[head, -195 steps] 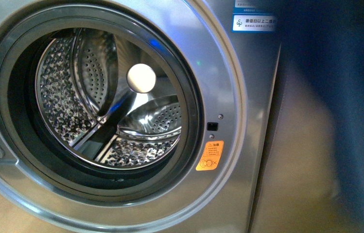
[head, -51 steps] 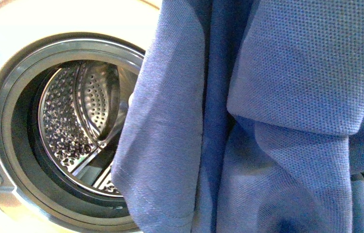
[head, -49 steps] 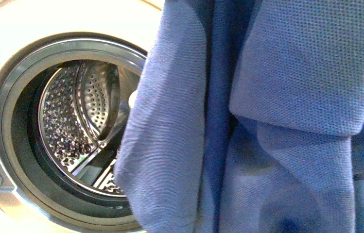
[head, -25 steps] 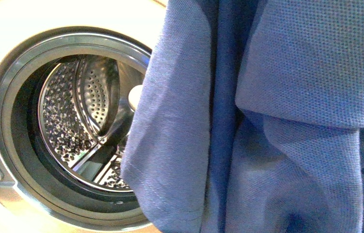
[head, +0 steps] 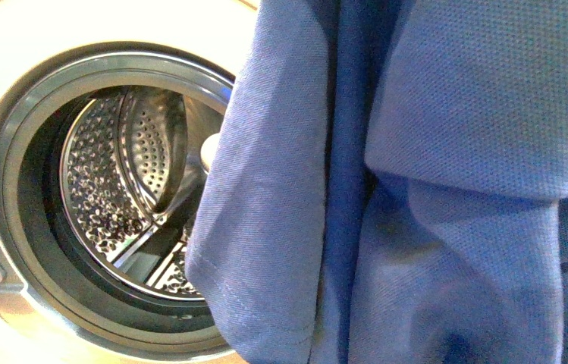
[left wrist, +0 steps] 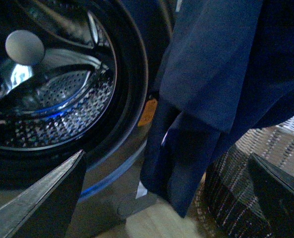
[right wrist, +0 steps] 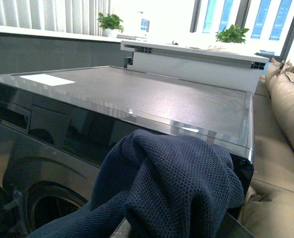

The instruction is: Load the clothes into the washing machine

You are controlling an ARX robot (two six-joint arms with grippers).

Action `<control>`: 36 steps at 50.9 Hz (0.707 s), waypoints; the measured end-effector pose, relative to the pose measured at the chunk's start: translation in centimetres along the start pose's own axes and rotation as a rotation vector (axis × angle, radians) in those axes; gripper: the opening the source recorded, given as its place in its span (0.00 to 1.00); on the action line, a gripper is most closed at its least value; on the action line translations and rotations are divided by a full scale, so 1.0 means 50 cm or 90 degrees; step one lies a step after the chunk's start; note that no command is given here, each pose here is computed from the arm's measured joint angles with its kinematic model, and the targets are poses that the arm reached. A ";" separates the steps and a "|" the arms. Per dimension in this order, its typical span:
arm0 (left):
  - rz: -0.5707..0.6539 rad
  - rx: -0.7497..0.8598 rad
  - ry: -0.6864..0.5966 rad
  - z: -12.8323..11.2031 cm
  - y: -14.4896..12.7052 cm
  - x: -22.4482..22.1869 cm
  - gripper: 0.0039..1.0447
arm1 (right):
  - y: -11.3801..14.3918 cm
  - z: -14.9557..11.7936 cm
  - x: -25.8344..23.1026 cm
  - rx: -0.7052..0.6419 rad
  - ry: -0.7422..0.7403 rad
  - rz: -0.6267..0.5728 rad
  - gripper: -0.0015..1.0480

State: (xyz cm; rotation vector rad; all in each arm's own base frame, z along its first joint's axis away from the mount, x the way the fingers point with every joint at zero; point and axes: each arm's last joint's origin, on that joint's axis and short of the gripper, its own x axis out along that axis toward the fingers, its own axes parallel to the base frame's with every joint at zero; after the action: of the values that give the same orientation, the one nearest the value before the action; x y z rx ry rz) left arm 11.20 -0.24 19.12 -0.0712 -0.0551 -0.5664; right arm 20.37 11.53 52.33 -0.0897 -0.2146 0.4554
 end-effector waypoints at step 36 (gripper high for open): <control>-0.039 0.126 -0.205 0.201 0.050 0.135 0.94 | 0.000 0.000 0.000 0.000 0.000 0.000 0.08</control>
State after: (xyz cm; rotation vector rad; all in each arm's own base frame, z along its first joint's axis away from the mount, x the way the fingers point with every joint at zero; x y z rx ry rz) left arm 17.90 -0.94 29.48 0.0331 -0.4265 -0.6039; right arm 20.37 11.53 52.33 -0.0897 -0.2146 0.4554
